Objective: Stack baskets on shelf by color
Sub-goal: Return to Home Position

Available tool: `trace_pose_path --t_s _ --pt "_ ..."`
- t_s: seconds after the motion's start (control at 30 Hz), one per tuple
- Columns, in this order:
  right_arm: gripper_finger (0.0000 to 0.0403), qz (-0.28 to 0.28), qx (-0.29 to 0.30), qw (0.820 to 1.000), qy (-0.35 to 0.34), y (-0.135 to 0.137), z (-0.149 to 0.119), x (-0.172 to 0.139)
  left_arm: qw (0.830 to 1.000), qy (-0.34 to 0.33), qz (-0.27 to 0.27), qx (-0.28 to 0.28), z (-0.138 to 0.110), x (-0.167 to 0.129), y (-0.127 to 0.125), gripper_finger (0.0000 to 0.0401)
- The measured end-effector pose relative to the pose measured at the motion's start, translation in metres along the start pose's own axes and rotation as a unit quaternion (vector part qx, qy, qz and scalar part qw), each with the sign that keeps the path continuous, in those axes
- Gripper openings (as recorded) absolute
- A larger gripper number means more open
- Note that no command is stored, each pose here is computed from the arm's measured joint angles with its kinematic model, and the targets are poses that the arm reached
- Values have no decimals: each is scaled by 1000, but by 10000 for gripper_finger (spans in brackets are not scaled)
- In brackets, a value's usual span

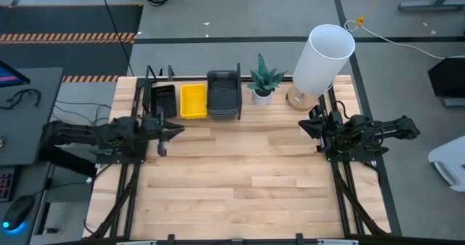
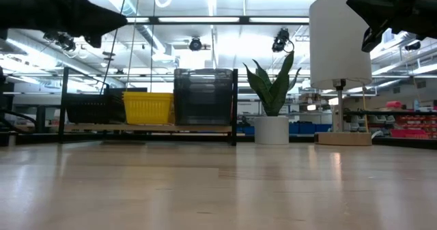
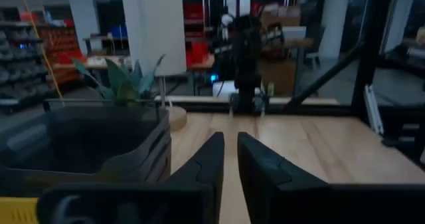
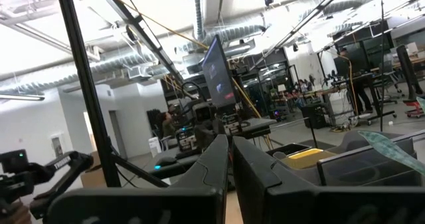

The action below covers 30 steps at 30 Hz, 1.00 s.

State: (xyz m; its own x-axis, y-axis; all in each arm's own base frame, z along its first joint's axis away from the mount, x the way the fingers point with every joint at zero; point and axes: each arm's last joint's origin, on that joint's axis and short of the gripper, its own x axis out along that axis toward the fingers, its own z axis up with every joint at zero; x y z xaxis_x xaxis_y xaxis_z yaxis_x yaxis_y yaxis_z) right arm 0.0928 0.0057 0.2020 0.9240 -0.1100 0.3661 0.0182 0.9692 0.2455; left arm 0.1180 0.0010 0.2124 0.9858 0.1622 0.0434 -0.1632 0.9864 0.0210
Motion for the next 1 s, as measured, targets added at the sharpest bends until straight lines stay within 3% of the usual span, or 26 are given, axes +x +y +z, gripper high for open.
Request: trace_pose_path --t_s 0.4,0.83,1.0 --pt "27 0 0 1000 0 0 0 0 999 -44 -11 -8 -22 -18 2 11" --pt "27 0 0 1000 0 0 0 0 998 -42 -36 -17 -32 -18 0 18" --pt "27 0 0 1000 0 0 0 0 997 -36 -37 -55 -33 -17 0 30"
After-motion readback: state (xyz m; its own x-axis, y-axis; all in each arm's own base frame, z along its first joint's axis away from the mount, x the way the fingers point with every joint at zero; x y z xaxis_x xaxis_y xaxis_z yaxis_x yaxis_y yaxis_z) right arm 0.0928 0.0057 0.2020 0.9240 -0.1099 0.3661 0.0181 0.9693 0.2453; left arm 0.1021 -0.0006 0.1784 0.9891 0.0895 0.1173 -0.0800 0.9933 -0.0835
